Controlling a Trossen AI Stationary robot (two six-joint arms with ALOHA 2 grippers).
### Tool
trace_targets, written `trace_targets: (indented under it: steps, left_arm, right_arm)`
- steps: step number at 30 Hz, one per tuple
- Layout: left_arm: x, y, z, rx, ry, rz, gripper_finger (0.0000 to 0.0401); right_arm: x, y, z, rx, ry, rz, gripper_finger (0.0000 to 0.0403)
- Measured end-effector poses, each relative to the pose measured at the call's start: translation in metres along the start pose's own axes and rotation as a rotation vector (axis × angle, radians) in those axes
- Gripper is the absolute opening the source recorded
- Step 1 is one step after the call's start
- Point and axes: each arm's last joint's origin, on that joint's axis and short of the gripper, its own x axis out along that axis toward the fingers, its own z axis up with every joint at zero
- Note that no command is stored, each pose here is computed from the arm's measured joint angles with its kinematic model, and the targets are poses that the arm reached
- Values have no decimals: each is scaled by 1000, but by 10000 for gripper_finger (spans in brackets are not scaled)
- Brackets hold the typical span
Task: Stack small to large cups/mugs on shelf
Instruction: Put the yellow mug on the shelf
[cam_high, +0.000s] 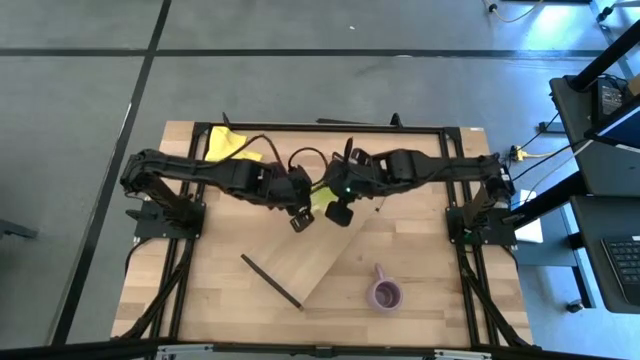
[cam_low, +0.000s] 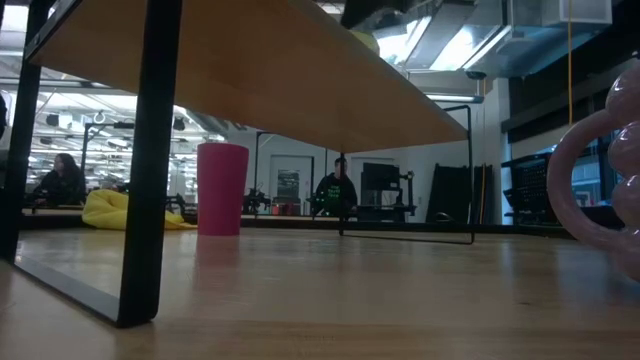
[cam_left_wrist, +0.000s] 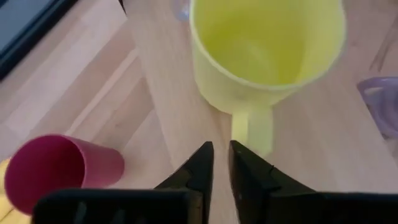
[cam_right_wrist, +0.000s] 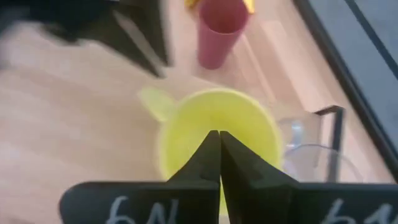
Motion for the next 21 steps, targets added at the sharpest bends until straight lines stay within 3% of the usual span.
trace_targets:
  steps: [7,16,21]
  left_arm:
    - [-1,-16,-3,-44,-39,-61,43]
    - [-2,-20,-6,-85,-47,-58,43]
    - [-7,-32,-7,-107,-76,-140,43]
  right_arm:
    - [4,-14,-1,-34,51,-33,3]
    - [4,-16,-3,-61,78,-36,3]
    - [6,-21,-4,-57,115,-16,3]
